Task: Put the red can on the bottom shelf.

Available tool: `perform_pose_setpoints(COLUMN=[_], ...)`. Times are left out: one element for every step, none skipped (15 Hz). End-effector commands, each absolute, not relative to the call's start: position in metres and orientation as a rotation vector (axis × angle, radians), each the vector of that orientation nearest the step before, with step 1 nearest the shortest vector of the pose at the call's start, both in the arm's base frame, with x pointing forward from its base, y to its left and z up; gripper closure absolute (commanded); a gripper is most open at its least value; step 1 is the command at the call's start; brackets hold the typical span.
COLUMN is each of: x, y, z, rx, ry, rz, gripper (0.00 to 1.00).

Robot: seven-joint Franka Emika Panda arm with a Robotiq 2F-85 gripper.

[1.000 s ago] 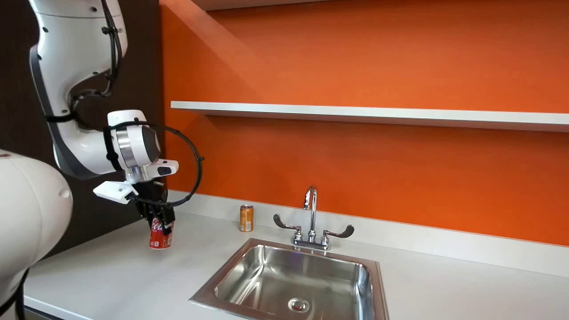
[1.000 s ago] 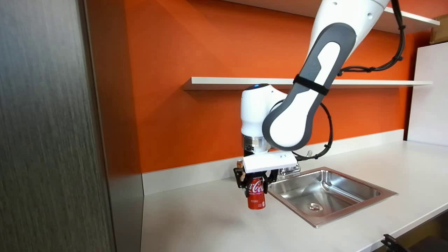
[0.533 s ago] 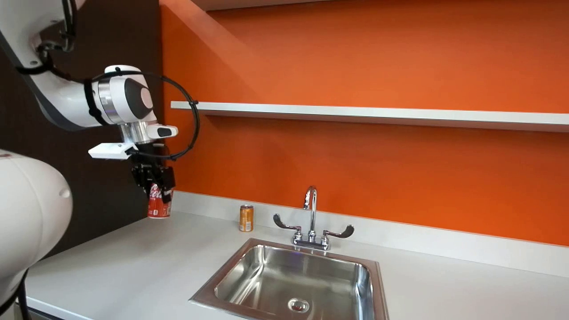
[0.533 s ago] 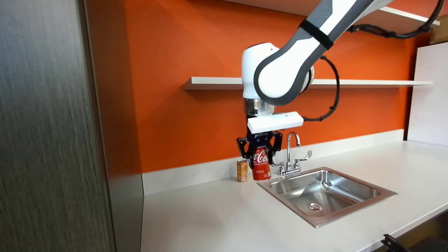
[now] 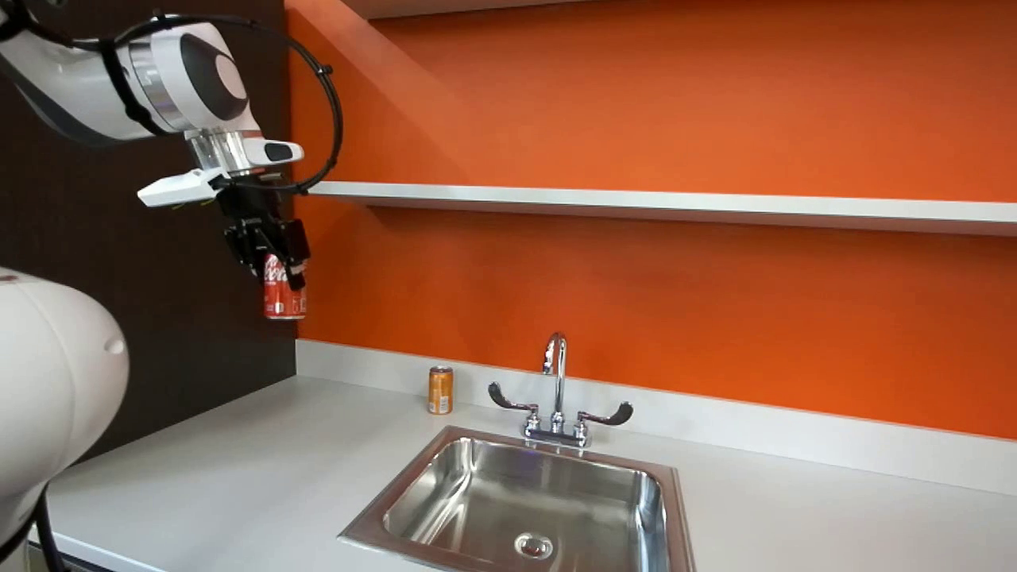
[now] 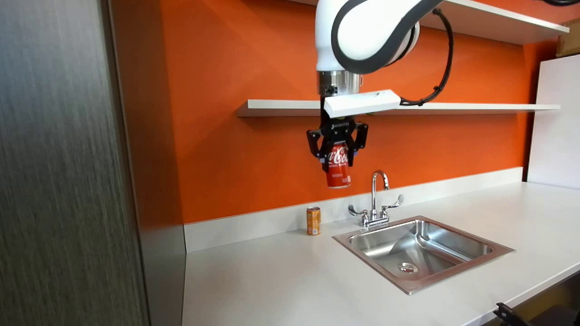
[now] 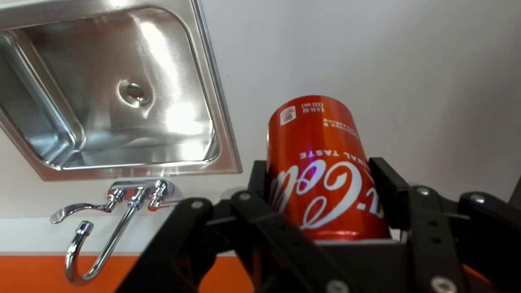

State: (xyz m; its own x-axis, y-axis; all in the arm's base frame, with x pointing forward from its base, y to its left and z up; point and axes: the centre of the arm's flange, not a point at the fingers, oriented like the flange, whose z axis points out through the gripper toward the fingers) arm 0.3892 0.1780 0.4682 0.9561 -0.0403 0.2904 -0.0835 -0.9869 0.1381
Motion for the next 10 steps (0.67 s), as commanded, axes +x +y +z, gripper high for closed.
perform_pose_setpoints(x=[0.381,0.378,0.375,0.373,0.372,0.371,0.371,0.374,0.375,0.381], y=[0.177,0.176,0.176,0.176,0.177,0.178,0.178,0.181,0.183,0.187], z=[0.523,0.534,0.545,0.557,0.567,0.577,0.588,0.601,0.614,0.627], rx=[2.932,2.924,2.915,2.904,2.897,2.889,2.884,2.872,2.861,2.853], ry=[-0.06,-0.056,-0.055,-0.047,-0.041,-0.04,-0.039,-0.048,-0.059,-0.068], rz=[0.534,0.566,0.597,0.629,0.653,0.684,0.712,0.753,0.793,0.831], gripper=[0.61,0.61,0.61,0.61,0.61,0.61,0.61,0.61,0.61,0.61])
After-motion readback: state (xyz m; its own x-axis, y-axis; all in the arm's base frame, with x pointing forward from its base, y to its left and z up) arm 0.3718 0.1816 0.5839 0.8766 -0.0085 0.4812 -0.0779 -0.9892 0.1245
